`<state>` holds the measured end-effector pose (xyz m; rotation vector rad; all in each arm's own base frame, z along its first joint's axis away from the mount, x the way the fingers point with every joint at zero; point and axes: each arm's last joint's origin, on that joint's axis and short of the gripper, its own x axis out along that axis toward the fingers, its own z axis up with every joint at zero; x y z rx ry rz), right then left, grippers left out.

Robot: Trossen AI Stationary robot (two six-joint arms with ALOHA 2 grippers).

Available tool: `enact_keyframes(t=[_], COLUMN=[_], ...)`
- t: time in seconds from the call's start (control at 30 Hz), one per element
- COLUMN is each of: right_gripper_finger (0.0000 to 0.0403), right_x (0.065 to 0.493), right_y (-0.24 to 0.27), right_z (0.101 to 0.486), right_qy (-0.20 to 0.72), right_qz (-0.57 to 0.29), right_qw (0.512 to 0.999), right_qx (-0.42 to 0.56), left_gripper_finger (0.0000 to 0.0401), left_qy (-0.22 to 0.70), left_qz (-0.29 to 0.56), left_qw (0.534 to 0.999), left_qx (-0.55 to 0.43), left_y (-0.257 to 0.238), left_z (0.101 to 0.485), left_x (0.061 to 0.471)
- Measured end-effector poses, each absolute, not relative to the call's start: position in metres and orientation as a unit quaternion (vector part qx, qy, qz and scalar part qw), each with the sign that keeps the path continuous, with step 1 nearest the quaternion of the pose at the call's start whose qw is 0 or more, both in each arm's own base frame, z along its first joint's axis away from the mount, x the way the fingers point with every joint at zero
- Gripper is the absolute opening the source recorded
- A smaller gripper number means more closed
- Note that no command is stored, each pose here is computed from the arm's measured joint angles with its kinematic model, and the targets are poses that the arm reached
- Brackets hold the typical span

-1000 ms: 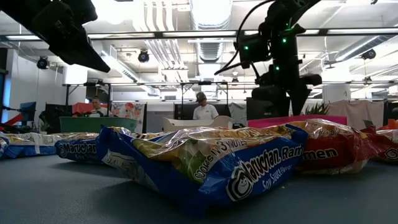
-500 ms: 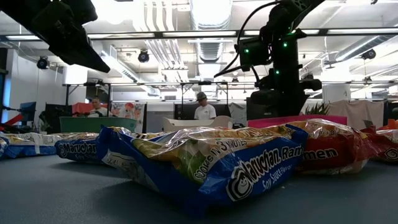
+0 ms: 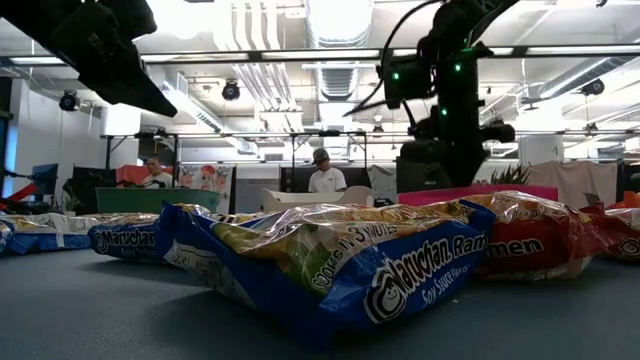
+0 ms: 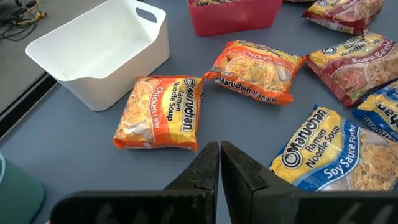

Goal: Sort Maruchan noodles
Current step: Put the red noodle pack into the pink bin

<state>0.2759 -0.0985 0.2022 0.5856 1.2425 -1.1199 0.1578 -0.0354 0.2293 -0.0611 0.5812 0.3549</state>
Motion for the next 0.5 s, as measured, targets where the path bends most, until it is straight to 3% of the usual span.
enact_keyframes(t=[0.33,0.5], right_gripper_finger=[0.0008,0.0008], right_x=[0.279,0.273], right_y=[-0.056,-0.034], right_z=[0.229,0.228], right_qy=[0.481,0.464], right_qz=[-0.495,-0.493], right_qw=[0.697,0.707], right_qx=[0.193,0.203], left_gripper_finger=[0.0000,0.0000], left_qy=[0.285,0.285], left_qz=[0.174,0.174], left_qw=[0.942,0.942], left_qx=[-0.030,-0.030], left_y=[-0.035,-0.035], left_z=[0.229,0.229], left_x=[0.158,0.158])
